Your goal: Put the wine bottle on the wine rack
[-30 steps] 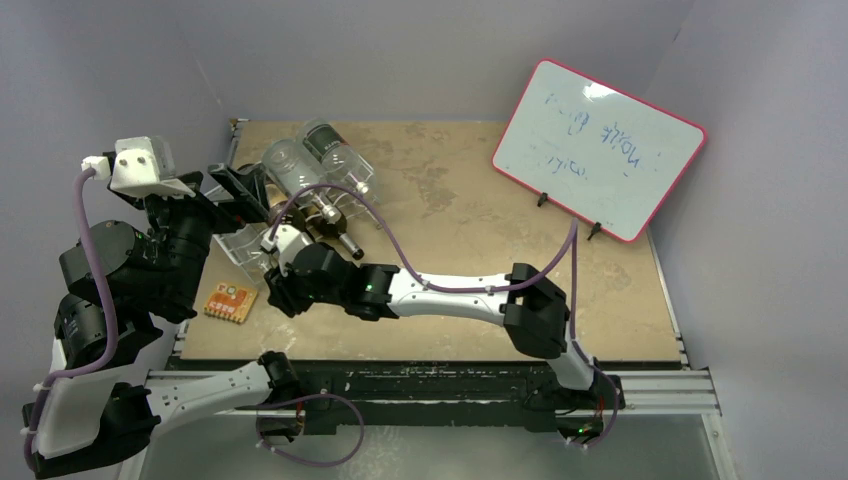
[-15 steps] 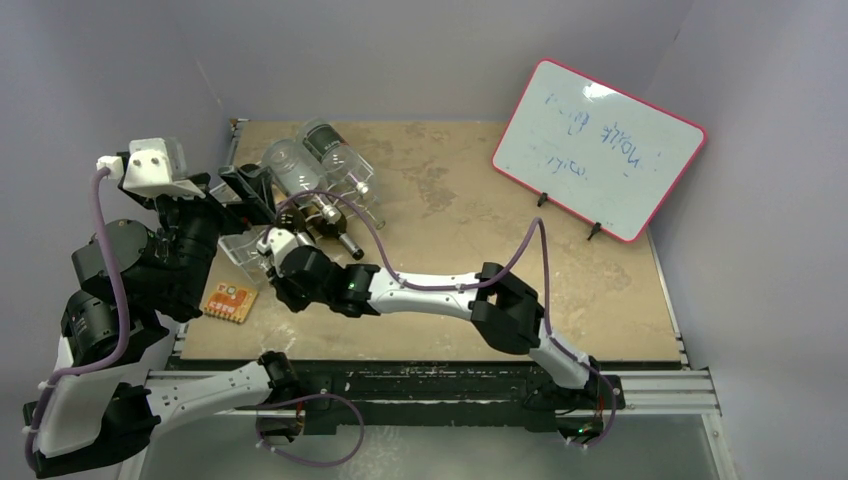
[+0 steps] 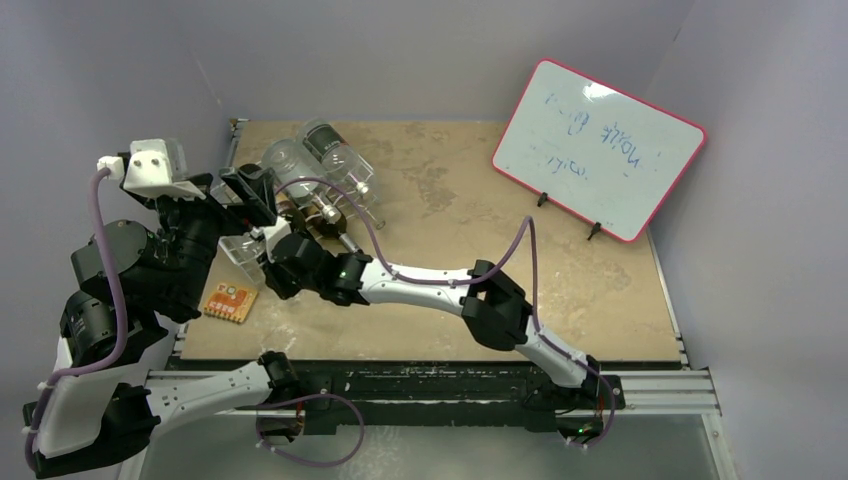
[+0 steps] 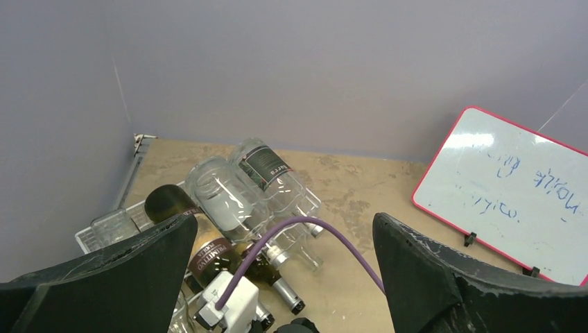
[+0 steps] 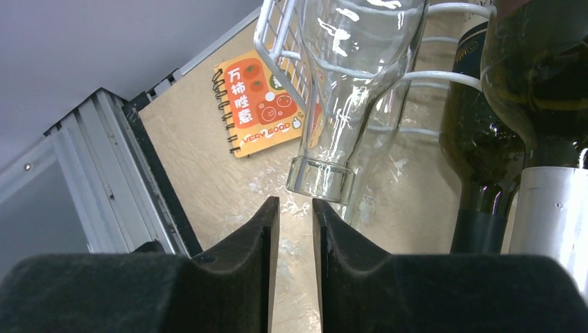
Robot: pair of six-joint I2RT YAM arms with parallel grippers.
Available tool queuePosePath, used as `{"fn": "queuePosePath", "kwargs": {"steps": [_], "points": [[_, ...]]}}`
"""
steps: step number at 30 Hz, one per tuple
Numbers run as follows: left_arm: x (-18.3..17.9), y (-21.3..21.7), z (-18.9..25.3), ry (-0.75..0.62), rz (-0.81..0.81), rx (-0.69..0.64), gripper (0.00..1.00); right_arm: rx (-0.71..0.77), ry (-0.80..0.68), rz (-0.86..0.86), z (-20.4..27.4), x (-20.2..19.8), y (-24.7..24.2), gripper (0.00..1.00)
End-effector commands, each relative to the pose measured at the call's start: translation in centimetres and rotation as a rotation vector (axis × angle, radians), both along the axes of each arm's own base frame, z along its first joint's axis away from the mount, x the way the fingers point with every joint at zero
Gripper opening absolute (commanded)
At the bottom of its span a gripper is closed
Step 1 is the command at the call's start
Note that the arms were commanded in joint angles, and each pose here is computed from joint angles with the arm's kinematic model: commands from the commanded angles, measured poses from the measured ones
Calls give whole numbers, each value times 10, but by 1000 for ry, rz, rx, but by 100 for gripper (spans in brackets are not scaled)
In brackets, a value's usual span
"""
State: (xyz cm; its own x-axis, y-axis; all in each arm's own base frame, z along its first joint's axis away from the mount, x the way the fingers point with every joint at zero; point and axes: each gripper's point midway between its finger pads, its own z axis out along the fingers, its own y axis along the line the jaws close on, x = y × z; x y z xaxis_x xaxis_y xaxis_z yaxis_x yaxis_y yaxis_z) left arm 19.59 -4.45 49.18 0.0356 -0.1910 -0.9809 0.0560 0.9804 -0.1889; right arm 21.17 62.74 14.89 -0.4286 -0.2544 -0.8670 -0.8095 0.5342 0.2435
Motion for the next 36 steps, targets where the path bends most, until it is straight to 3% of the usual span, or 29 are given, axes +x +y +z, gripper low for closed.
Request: {"fn": "queuePosePath", "kwargs": {"steps": [1,6,12,16,25,29,36], "points": [[-2,0,4,-7,-16,-31,98,67,-25,-36,36,12,-1,30],[-4,3,5,-7,-12,-32,98,154,-55,-5,65,-2,-25,48],[-9,10,2,-7,-14,-25,98,207,-60,-47,93,-15,-84,53],[-13,16,-4,-6,-14,-22,98,219,-49,-204,110,-11,-143,55],[-27,43,-17,26,23,18,98,41,-169,-817,132,31,-312,69],[-39,58,-16,18,10,13,99,43,-224,-1031,166,31,-387,70],[-52,72,-11,-29,-15,-36,99,220,-265,-1127,235,12,-468,72]]}}
